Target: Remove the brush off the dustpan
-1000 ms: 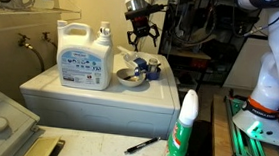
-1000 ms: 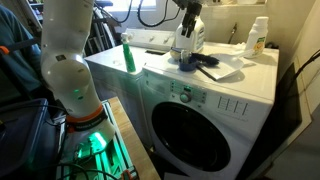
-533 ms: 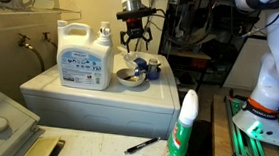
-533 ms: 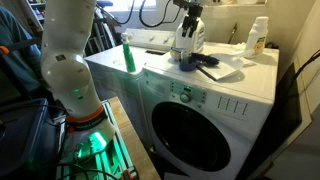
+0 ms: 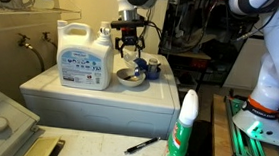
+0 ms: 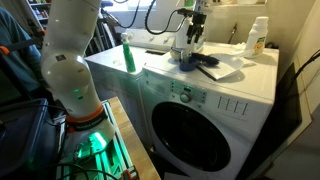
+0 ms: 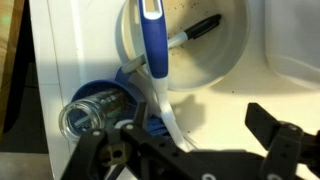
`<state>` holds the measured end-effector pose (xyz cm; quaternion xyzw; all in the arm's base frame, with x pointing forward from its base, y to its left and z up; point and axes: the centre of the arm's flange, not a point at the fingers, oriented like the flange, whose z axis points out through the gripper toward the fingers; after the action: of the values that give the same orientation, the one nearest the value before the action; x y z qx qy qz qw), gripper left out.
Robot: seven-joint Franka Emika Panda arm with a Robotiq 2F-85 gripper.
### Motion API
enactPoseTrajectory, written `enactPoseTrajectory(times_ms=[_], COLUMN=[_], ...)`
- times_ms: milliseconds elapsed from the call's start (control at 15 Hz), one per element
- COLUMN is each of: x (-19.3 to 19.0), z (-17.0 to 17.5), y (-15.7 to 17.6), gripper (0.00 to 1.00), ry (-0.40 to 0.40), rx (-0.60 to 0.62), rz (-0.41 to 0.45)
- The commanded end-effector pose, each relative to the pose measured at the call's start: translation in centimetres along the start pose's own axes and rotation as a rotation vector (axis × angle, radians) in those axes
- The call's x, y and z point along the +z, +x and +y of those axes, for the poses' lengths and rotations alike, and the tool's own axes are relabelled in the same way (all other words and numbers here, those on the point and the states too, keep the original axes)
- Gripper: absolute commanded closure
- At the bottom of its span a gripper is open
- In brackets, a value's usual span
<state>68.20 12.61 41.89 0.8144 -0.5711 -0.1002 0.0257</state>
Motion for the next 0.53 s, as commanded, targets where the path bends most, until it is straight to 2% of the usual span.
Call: enactPoseTrajectory(times_ms=[0,467], x=[1.6,5.1], z=[0.3,0.6], y=[1.0,1.8], gripper=[0.00,0.00], ry=[-0.035,-0.081], rx=[0.008,0.005], rz=[0.011,-0.007])
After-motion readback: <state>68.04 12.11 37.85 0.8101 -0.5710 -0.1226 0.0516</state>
